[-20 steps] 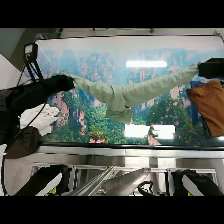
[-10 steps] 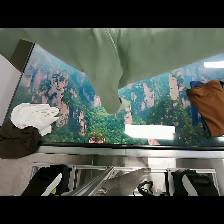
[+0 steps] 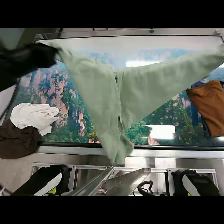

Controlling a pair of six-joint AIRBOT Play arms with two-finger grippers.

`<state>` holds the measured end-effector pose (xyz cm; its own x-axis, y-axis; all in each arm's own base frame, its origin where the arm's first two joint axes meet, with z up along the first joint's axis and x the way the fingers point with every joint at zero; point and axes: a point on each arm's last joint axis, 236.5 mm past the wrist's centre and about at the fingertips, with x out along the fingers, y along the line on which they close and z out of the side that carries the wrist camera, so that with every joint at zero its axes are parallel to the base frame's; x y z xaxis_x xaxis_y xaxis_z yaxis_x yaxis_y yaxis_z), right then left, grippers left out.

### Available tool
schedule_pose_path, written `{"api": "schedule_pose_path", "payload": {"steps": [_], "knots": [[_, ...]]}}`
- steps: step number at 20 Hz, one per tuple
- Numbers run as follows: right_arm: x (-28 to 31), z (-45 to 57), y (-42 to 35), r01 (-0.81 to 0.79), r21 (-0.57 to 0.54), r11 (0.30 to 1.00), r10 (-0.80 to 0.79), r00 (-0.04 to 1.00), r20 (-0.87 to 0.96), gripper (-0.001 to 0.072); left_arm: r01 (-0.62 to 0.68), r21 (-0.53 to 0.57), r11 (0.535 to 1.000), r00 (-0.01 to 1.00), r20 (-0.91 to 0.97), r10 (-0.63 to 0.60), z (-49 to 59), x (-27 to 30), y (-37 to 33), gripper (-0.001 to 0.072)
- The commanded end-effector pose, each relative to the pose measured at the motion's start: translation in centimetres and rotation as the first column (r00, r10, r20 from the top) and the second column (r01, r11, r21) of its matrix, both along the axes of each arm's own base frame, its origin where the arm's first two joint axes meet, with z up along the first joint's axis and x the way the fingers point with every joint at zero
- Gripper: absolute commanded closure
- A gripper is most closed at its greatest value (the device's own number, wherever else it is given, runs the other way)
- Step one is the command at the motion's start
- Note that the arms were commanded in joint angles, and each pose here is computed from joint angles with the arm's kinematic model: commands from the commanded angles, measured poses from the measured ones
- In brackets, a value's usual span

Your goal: Fold the shirts.

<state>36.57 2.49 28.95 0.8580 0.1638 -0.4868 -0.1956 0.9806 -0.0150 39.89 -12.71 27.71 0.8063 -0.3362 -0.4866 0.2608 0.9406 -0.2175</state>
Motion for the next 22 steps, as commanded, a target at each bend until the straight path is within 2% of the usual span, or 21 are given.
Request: {"api": "schedule_pose_path", "payload": {"steps": [1, 5, 9, 10, 11, 13, 15, 17, 19, 22], "knots": [[3.3, -15.2, 0.2, 0.037, 0.086, 0.996, -0.011, 0.959, -0.284, 0.0689, -0.01, 0.051, 0.999, 0.977, -0.214, 0.021, -14.4, 6.3, -1.2, 0.0692], [6.3, -29.1, -1.1, 0.133, 0.09, 0.987, -0.075, 0.878, -0.472, 0.0689, -0.014, 0.09, 0.996, 0.928, -0.37, 0.047, -26.8, 12.3, -2.3, 0.0692], [10.3, -32.1, -1.9, 0.178, 0.096, 0.979, -0.111, 0.87, -0.481, 0.0688, 0.003, 0.094, 0.996, 0.918, -0.395, 0.035, -28.7, 17.1, -3.6, 0.0689], [11.1, -31.8, -2.0, 0.177, 0.097, 0.979, -0.111, 0.875, -0.471, 0.0688, 0.001, 0.09, 0.996, 0.924, -0.38, 0.033, -27.6, 18.1, -3.6, 0.0448], [11.8, -31.1, -2.0, 0.175, 0.098, 0.98, -0.112, 0.883, -0.456, 0.0688, -0.004, 0.073, 0.997, 0.926, -0.375, 0.031, -26.2, 18.6, -3.6, -0.0002], [13.0, -29.1, -2.4, 0.173, 0.102, 0.98, -0.117, 0.903, -0.415, 0.0688, 0.008, 0.01, 1.0, 0.907, -0.42, -0.003, -22.6, 17.6, -3.7, 0.0015], [13.6, -27.5, -2.8, 0.171, 0.102, 0.98, -0.118, 0.91, -0.398, 0.0688, 0.042, 0.01, 0.999, 0.87, -0.493, -0.032, -19.2, 14.5, -2.5, 0.0015], [13.7, -27.2, -3.7, 0.187, 0.103, 0.977, -0.132, 0.909, -0.396, 0.0688, 0.094, 0.039, 0.995, 0.794, -0.606, -0.051, -17.5, 9.0, -1.3, 0.0016], [13.7, -27.3, -4.3, 0.198, 0.102, 0.975, -0.143, 0.907, -0.396, 0.0688, 0.157, 0.053, 0.986, 0.671, -0.739, -0.067, -18.4, 2.4, -1.6, 0.0016], [13.6, -27.4, -4.5, 0.197, 0.101, 0.975, -0.142, 0.905, -0.401, 0.0688, 0.224, 0.052, 0.973, 0.542, -0.837, -0.08, -22.7, -7.2, -4.6, 0.0016]]}}
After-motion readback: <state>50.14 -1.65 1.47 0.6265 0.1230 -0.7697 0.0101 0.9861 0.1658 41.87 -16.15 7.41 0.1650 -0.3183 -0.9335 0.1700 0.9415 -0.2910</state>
